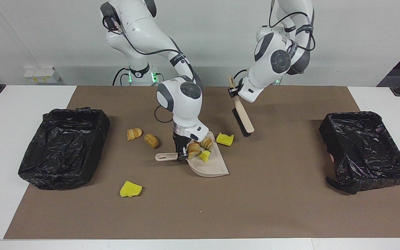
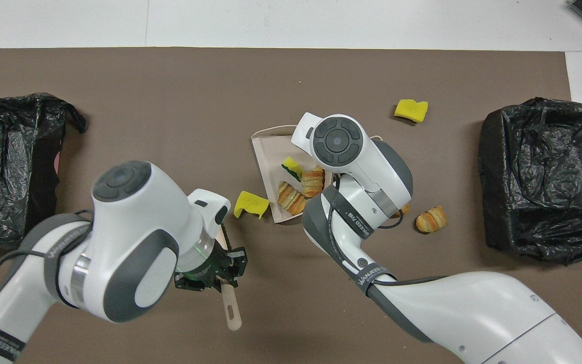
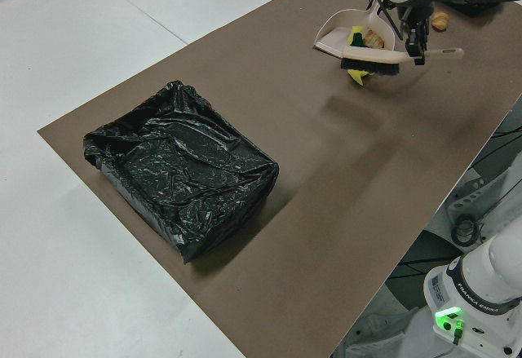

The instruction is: Sweep and dump trash in bin

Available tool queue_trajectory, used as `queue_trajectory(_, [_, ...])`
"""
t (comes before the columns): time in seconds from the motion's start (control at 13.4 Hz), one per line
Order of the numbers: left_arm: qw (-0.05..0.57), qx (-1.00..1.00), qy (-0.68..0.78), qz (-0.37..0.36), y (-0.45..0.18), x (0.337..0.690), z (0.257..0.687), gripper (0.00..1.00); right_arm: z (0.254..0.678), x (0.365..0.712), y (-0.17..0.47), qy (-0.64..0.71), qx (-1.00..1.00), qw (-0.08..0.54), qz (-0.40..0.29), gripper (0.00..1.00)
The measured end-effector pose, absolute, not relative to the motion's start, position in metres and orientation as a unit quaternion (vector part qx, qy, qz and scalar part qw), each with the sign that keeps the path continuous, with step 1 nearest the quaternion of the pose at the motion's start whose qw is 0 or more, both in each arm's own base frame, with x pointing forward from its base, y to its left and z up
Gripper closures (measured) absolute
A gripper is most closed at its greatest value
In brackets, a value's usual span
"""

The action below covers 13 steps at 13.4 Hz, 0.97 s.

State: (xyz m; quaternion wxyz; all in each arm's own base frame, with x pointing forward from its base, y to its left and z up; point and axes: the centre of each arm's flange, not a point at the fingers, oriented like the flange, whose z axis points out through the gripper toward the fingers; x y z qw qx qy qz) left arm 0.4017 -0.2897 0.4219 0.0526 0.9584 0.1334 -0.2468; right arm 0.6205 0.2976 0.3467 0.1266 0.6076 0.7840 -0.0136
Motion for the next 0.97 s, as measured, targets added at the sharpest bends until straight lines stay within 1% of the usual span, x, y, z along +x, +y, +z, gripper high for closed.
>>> queue_trajectory(0.15, [0.032,0.958,0.139,-0.25,-0.303,0.373,0.398,0.74,0.345,0.622,0.295,0.78,0.613,0.124,-0.014,0.68])
queue_trajectory(0.22, [0.03,0.959,0.137,-0.247,-0.306,0.365,0.388,0.74,0.345,0.622,0.294,0.779,0.615,0.123,-0.014,0.68])
queue_trajectory(0.37, [0.038,0.964,0.139,-0.224,-0.313,0.362,0.371,0.74,0.345,0.622,0.294,0.777,0.617,0.122,-0.014,0.68])
queue_trajectory(0.74, [0.074,0.975,0.127,-0.169,-0.338,0.378,0.358,0.74,0.344,0.623,0.29,0.774,0.622,0.119,-0.014,0.68])
queue_trajectory(0.82, [0.084,0.976,0.122,-0.16,-0.344,0.384,0.36,0.74,0.344,0.623,0.29,0.774,0.622,0.119,-0.014,0.68])
queue_trajectory(0.97, [0.115,0.978,0.12,-0.127,-0.36,0.409,0.373,0.74,0.344,0.623,0.29,0.774,0.622,0.119,-0.013,0.68])
